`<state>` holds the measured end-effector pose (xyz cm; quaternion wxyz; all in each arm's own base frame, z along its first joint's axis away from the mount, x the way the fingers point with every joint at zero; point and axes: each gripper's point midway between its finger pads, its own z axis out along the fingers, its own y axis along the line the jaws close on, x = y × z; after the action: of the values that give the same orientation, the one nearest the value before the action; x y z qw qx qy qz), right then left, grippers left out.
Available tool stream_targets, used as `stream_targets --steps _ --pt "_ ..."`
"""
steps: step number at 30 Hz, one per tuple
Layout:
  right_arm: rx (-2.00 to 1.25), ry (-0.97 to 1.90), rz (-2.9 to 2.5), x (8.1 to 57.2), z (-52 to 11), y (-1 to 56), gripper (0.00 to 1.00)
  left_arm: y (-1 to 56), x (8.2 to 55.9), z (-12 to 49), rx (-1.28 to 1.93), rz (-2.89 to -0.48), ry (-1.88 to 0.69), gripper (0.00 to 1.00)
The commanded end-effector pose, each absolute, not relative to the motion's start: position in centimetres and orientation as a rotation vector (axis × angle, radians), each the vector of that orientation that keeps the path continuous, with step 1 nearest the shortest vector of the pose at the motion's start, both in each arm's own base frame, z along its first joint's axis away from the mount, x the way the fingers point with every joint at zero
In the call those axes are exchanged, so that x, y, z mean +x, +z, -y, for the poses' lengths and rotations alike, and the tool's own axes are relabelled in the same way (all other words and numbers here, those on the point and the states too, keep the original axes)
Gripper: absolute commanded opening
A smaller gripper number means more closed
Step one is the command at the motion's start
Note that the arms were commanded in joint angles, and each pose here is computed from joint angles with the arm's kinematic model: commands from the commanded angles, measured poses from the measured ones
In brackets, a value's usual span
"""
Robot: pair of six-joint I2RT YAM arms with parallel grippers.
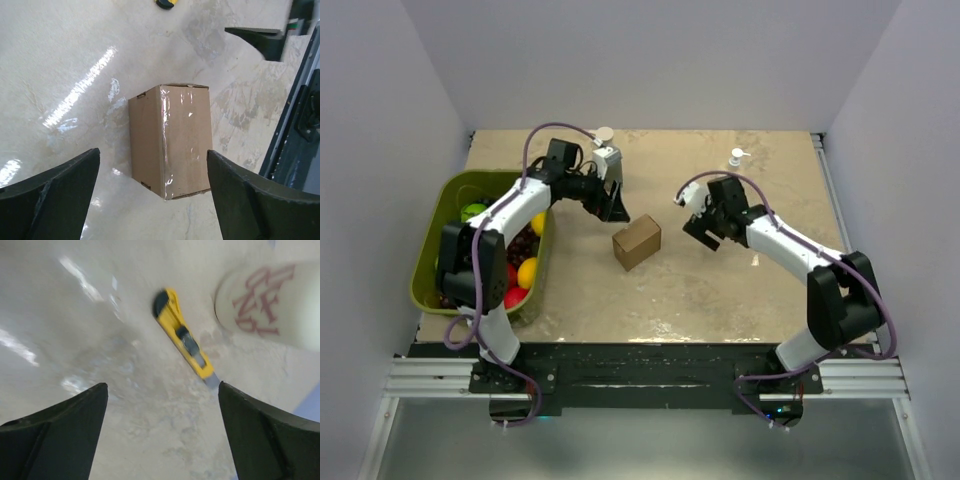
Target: Unpack the express box
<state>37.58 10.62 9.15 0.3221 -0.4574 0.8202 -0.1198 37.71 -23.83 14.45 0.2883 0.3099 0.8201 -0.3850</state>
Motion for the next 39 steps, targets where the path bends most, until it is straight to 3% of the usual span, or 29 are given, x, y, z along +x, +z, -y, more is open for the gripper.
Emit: stream_targets --steps 1,5,10,15,21,33,39 --pt "-1.223 0.242 -2.036 35.4 -18.3 14.4 0.99 19.2 36.9 23.0 1.049 -2.0 -0.898 0.93" --pt "-1.335 0.365 -1.773 36.4 -22.2 17.3 0.99 19.6 35.7 22.3 1.062 -1.995 -0.877 0.93" --pt "-1.607 0.407 -1.577 37.3 -25.9 16.3 0.99 22.7 36.1 21.8 1.014 -1.912 -0.824 0.93" --pt "-1.802 0.483 -1.489 36.2 -28.5 16.0 0.99 25.6 39.4 18.7 0.815 -1.898 -0.646 0.92" --pt "-2.05 0.585 -1.413 32.6 -30.1 13.8 0.99 28.0 41.3 15.0 0.644 -1.875 -0.615 0.92" --pt "-2.124 0.482 -1.357 34.6 -32.1 11.1 0.99 30.6 40.9 13.2 0.625 -1.797 -0.614 0.93" --pt "-2.117 0.421 -1.416 35.3 -31.6 9.5 0.93 30.4 40.7 13.5 0.622 -1.796 -0.647 0.92"
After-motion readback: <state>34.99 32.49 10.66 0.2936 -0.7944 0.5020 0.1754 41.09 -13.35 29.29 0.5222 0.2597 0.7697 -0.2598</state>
